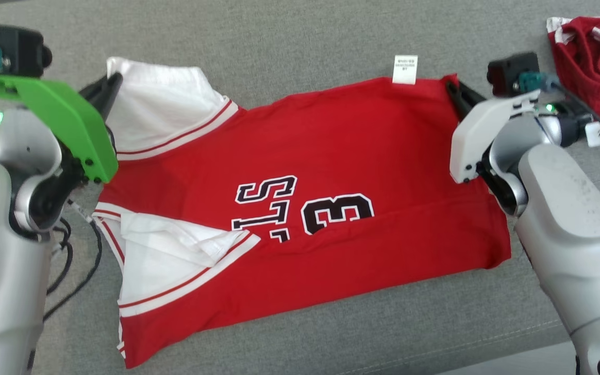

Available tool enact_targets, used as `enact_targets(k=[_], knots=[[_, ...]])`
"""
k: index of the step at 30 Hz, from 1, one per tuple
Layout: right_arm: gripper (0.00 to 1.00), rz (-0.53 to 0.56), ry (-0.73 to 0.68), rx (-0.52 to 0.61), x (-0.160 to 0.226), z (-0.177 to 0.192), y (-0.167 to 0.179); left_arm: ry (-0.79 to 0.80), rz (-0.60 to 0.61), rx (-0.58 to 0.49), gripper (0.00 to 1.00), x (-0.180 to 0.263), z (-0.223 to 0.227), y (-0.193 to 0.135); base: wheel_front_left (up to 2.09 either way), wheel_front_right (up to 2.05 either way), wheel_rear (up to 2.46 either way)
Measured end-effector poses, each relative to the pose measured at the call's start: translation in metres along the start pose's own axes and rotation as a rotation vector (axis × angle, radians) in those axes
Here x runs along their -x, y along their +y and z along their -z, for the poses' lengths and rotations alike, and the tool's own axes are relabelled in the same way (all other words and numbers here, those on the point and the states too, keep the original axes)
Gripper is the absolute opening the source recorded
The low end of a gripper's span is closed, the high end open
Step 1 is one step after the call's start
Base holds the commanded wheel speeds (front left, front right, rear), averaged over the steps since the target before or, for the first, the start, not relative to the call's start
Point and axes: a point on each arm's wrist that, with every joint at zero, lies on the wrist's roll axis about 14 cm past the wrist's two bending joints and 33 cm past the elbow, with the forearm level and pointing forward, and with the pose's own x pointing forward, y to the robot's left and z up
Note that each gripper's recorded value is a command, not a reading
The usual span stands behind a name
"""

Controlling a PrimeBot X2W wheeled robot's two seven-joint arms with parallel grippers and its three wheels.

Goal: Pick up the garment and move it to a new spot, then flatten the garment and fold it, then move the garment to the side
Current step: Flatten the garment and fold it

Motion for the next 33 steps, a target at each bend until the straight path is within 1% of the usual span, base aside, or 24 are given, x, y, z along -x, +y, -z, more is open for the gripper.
enact_targets(k=[3,7,11,16,20,23,29,33], knots=[[0.0,-0.01,-0.058,-0.016,0.019,-0.001,0.004,-0.047,0.006,0.003,0.0,0.022,0.007,-0.008,0.0,0.0,0.0],[0.0,0.023,-0.138,-0.064,0.047,-0.001,-0.006,-0.133,0.012,0.019,0.0,0.054,0.015,-0.023,0.0,0.0,0.0],[0.0,0.044,-0.18,-0.118,0.07,0.003,-0.009,-0.184,0.007,0.066,0.0,0.083,0.033,-0.038,0.0,0.0,0.0],[0.0,0.045,-0.22,-0.153,0.09,0.004,-0.004,-0.216,-0.012,0.169,0.0,0.113,0.064,-0.052,0.0,0.0,0.0],[0.0,0.048,-0.22,-0.195,0.099,0.015,0.002,-0.214,-0.036,0.269,0.0,0.124,0.091,-0.059,0.0,0.0,0.0],[0.0,0.067,-0.217,-0.219,0.105,0.023,0.001,-0.227,-0.065,0.314,0.0,0.129,0.101,-0.057,0.0,0.0,0.0],[0.0,0.097,-0.204,-0.253,0.114,0.036,0.001,-0.242,-0.127,0.364,0.0,0.133,0.115,-0.046,0.0,0.0,0.0],[0.0,0.111,-0.2,-0.267,0.118,0.041,0.001,-0.238,-0.146,0.388,0.0,0.133,0.124,-0.043,0.0,0.0,0.0]])
